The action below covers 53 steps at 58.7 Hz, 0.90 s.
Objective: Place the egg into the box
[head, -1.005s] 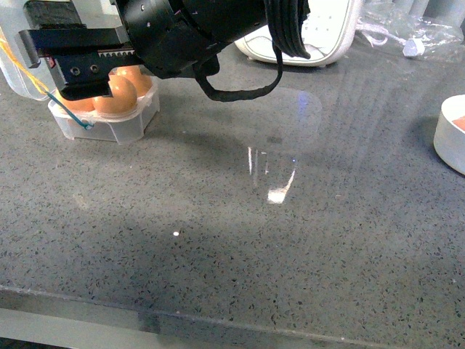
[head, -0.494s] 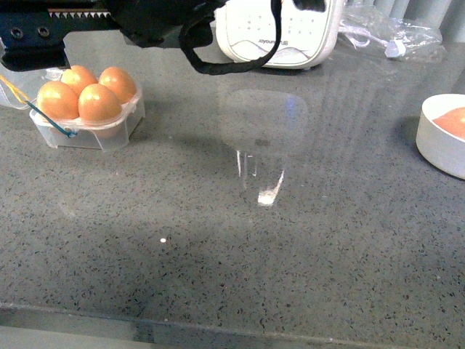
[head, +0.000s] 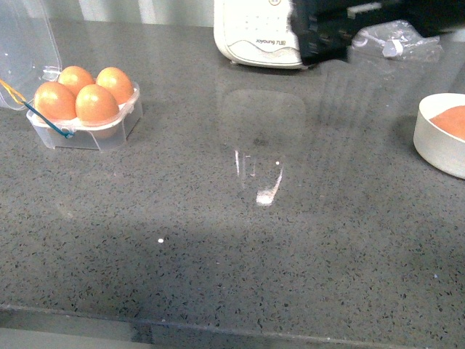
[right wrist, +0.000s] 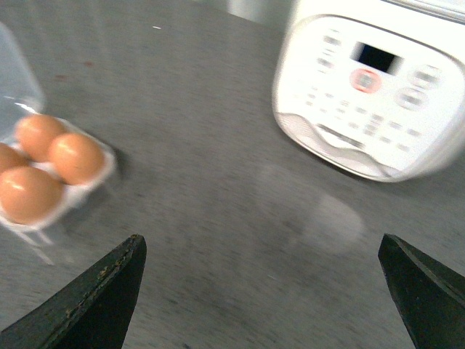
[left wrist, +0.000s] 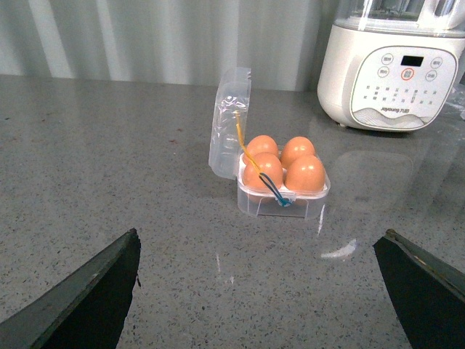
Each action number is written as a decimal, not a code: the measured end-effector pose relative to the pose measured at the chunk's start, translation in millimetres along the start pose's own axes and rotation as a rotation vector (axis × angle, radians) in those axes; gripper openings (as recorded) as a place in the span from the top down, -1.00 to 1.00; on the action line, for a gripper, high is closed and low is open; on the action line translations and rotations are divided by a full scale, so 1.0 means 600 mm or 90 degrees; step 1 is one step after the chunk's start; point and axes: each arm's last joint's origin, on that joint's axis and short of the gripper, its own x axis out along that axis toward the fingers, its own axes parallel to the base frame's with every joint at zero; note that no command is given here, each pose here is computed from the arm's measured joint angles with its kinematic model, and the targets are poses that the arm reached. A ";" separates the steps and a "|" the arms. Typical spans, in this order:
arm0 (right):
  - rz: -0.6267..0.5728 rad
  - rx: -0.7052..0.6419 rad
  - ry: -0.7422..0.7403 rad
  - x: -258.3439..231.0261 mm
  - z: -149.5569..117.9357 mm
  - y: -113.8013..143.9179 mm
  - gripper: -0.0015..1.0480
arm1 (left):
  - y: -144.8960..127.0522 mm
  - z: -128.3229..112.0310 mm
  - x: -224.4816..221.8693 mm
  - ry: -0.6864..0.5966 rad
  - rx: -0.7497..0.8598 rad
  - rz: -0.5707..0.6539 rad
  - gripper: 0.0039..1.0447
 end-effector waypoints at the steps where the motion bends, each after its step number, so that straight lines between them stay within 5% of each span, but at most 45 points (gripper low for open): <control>1: -0.020 -0.002 -0.001 -0.007 -0.005 -0.009 -0.86 | 0.000 0.000 0.000 0.000 0.000 0.000 -0.87; 22: -0.229 0.055 -0.049 -0.160 -0.082 -0.148 -0.79 | 0.000 0.000 0.000 0.000 0.000 0.000 -0.87; 28: -0.249 0.091 -0.151 -0.206 -0.101 -0.145 -0.45 | 0.000 0.000 0.000 0.000 0.000 0.000 -0.87; 40: -0.236 0.104 -0.174 -0.266 -0.135 -0.114 0.16 | 0.000 0.000 0.000 0.000 0.000 0.000 -0.87; 51: -0.237 0.108 -0.180 -0.283 -0.168 -0.100 0.94 | 0.000 0.000 0.000 0.000 0.000 0.000 -0.87; 53: -0.237 0.108 -0.181 -0.285 -0.173 -0.098 0.94 | 0.000 0.000 0.000 0.000 0.000 0.000 -0.87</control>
